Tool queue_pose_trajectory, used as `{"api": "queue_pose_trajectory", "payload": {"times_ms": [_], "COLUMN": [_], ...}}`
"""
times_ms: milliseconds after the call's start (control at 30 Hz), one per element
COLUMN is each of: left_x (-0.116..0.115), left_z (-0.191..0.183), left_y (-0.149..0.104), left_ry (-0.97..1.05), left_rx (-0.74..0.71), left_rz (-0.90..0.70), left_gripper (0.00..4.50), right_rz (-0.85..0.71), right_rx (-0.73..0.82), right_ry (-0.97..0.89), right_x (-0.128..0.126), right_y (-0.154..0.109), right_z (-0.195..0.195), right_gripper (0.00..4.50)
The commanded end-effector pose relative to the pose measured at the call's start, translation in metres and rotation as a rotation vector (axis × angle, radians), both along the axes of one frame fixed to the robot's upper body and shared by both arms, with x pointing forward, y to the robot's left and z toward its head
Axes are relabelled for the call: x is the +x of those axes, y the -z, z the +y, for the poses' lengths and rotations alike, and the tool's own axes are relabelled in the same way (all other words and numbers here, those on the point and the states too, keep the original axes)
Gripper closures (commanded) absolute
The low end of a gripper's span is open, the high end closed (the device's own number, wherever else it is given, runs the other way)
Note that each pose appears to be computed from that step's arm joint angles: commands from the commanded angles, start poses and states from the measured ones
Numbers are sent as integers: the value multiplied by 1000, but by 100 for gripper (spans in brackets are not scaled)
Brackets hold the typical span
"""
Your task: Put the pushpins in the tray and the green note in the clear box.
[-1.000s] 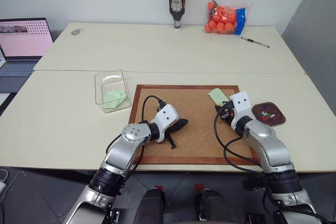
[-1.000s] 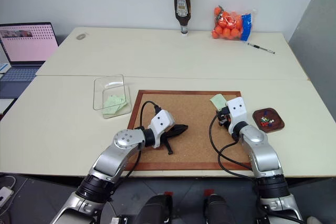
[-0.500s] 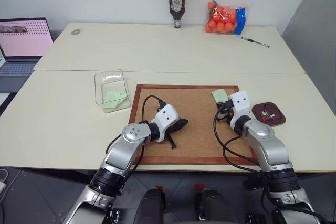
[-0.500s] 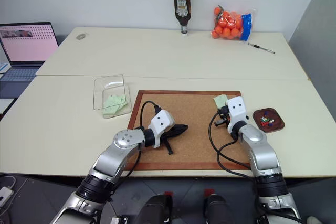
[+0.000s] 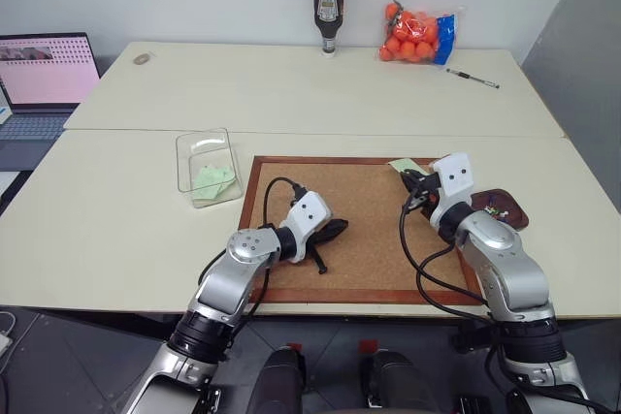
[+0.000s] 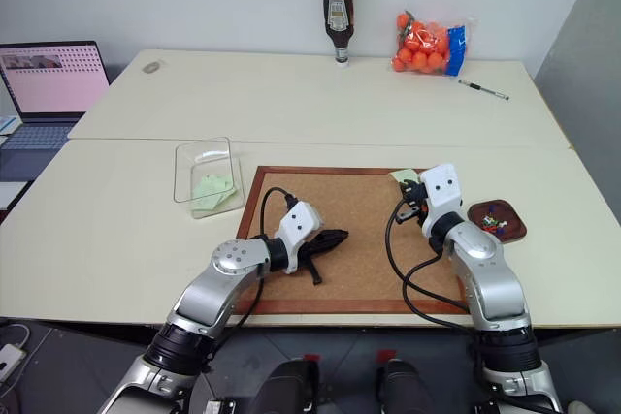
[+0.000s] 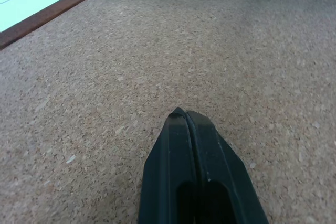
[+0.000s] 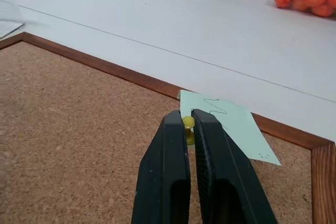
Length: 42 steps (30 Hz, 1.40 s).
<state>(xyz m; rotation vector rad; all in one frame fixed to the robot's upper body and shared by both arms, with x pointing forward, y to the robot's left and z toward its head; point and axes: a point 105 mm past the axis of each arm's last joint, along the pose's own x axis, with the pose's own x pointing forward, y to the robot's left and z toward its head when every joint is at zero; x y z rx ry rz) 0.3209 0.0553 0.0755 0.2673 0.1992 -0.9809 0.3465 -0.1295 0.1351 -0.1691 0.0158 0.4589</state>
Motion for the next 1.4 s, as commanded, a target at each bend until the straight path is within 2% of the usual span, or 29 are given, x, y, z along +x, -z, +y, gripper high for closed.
{"api": "queue_pose_trajectory", "payload": {"times_ms": [33,233,333,400,433,600,700,800,867,1000,1067,1200,1400], "left_x": [3,11,13,18,20,31,33,34,36,36,38,32,34], "left_z": [-4,-12,-13,-16,-17,-23,-30,-34,-32,-27,-26,-36,-49], "left_y": [-6,-36,-43,-54,-58,-74,-83,-84,-85,-83,-85,-85,-82], "left_ry": [-44,-66,-70,-96,-106,-171,-182,-190,-171,-45,1,128,200], "left_rx": [-132,-274,-295,-358,-382,-481,-553,-558,-441,-134,-61,3,2], "left_rz": [128,185,197,230,243,310,370,388,228,-204,-347,-517,-580], "left_gripper": [413,299,239,195,193,91,91,91,91,91,91,91,91], "right_rz": [-48,-49,-50,-59,-64,-86,-93,-98,-101,-107,-110,-112,-108], "right_rx": [-16,-20,-21,-23,-24,-33,-37,-38,-37,-31,-28,-21,-7], "right_ry": [-31,-38,-38,-40,-41,-56,-61,-64,-65,-66,-66,-72,-89], "right_x": [-8,-11,-11,-12,-13,-17,-19,-20,-21,-21,-21,-21,-22], "right_y": [-12,-11,-11,-13,-14,-19,-21,-22,-24,-27,-28,-31,-35], "right_z": [5,8,9,9,10,13,14,15,16,17,17,19,23], "right_gripper": [450,450,450,450,450,450,450,450,450,450,450,450,450]}}
